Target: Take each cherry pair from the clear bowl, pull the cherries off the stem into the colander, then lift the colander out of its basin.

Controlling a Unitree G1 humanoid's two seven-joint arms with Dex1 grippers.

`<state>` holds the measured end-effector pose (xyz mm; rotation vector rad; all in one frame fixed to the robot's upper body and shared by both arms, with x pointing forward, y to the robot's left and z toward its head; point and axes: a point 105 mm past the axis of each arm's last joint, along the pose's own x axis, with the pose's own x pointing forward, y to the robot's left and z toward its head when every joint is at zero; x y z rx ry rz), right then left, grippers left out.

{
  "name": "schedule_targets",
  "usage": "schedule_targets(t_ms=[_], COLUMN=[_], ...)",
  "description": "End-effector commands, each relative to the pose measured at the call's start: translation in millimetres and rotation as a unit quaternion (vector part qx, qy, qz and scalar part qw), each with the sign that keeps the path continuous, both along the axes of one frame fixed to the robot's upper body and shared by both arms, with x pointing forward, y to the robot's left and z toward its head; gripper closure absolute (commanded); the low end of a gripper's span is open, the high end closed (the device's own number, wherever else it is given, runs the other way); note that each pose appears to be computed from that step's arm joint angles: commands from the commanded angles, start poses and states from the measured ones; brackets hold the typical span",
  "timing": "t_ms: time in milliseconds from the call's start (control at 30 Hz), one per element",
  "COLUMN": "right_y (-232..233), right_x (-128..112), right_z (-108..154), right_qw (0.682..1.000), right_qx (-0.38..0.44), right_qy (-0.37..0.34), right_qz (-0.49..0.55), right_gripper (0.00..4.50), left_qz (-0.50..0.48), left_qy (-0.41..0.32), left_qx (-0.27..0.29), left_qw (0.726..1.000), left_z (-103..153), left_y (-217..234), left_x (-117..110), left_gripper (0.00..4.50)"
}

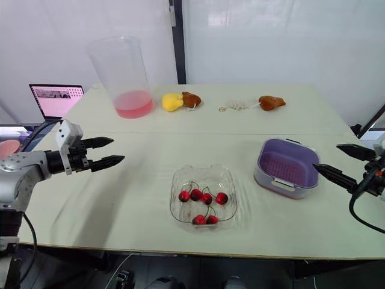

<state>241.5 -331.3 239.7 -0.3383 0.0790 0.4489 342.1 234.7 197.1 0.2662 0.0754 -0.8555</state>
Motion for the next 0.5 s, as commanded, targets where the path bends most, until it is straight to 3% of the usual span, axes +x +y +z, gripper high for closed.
schedule_targets(t_ms=[33,500], right_y=[-1.1,5.7], right_x=[-6.0,-10.5], right_z=[12.7,12.4], right_qw=[0.999,0.999], right_qx=[-0.016,-0.019], right_qy=[-0.028,-0.031], right_qz=[0.0,0.0], right_gripper=[0.0,0.0], left_qz=[-0.006,-0.016], left_qy=[-0.023,-0.021], left_qx=[0.005,-0.007], left_qw=[1.0,1.0], left_z=[10.7,17.1], left_y=[0.6,-1.5], left_x=[1.4,6.7], left_gripper=[0.05,0.05])
